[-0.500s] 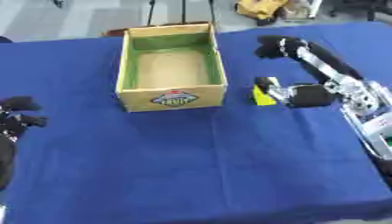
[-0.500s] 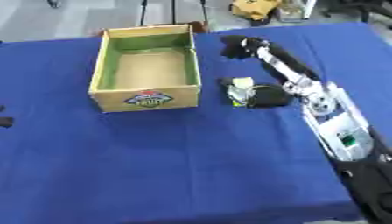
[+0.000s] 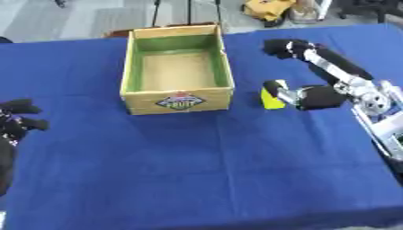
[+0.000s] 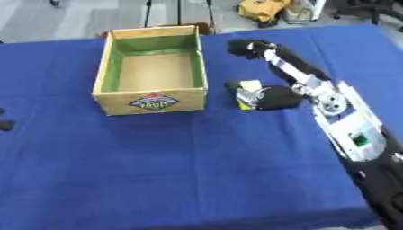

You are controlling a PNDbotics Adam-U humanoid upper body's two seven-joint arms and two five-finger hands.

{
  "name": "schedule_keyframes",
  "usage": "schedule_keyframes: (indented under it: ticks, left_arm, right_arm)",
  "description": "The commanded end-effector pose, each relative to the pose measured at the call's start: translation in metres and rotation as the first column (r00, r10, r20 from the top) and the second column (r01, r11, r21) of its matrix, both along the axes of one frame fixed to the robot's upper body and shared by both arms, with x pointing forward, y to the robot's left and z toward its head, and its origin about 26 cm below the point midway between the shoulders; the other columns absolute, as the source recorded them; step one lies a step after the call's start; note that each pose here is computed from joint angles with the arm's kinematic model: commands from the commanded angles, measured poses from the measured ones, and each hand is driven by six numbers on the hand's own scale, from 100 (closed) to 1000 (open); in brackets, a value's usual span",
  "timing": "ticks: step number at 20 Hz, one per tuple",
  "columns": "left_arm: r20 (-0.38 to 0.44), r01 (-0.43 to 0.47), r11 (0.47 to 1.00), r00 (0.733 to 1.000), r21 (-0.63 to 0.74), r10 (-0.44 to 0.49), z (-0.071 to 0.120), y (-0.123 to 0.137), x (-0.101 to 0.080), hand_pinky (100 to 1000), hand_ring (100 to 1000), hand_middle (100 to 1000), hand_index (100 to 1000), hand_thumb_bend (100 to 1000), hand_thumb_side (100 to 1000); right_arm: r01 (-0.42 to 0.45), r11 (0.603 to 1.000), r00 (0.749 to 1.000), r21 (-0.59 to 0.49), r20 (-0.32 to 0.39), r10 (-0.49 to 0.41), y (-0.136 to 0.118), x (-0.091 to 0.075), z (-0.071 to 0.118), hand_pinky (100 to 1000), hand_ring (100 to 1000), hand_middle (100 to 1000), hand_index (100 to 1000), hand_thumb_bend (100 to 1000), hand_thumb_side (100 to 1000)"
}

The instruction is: Pick up objects on the table and place them in the box.

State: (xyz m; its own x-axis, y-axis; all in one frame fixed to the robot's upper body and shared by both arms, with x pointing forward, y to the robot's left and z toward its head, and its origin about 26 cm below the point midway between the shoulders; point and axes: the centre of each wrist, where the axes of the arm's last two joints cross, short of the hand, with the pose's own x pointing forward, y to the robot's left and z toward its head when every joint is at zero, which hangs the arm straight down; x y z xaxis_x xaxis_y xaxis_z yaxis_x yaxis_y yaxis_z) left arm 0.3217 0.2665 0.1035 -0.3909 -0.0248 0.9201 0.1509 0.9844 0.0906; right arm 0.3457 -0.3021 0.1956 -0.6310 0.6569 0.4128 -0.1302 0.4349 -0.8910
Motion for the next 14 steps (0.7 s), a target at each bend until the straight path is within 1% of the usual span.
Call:
schedule_keyframes:
  ticks: [1, 4, 7, 14]
  left_arm:
    - [0.022, -0.005, 1.000, 1.000, 0.018, 0.004, 0.007, 0.004, -0.001, 714, 502, 588, 717, 762, 915]
    - [0.022, -0.002, 1.000, 1.000, 0.020, 0.001, 0.007, 0.004, 0.000, 714, 502, 588, 717, 762, 915]
    - [0.019, -0.002, 1.000, 1.000, 0.021, 0.001, 0.006, 0.004, -0.001, 714, 502, 588, 717, 761, 915]
    - [0.018, 0.003, 1.000, 1.000, 0.022, -0.003, 0.006, 0.004, -0.001, 714, 502, 588, 717, 761, 915]
  right_arm:
    - [0.013, 0.995, 1.000, -0.099, -0.020, -0.015, -0.016, 0.006, 0.012, 912, 934, 898, 1000, 283, 565]
    - [0.016, 0.988, 0.996, -0.152, -0.079, -0.028, -0.028, 0.015, 0.012, 915, 936, 902, 1000, 282, 576]
    - [0.021, 0.984, 0.991, -0.180, -0.127, -0.045, -0.038, 0.023, 0.010, 915, 935, 902, 1000, 279, 583]
    - [0.007, 0.973, 0.981, -0.229, -0.189, -0.051, -0.041, 0.043, 0.003, 907, 926, 900, 1000, 270, 591]
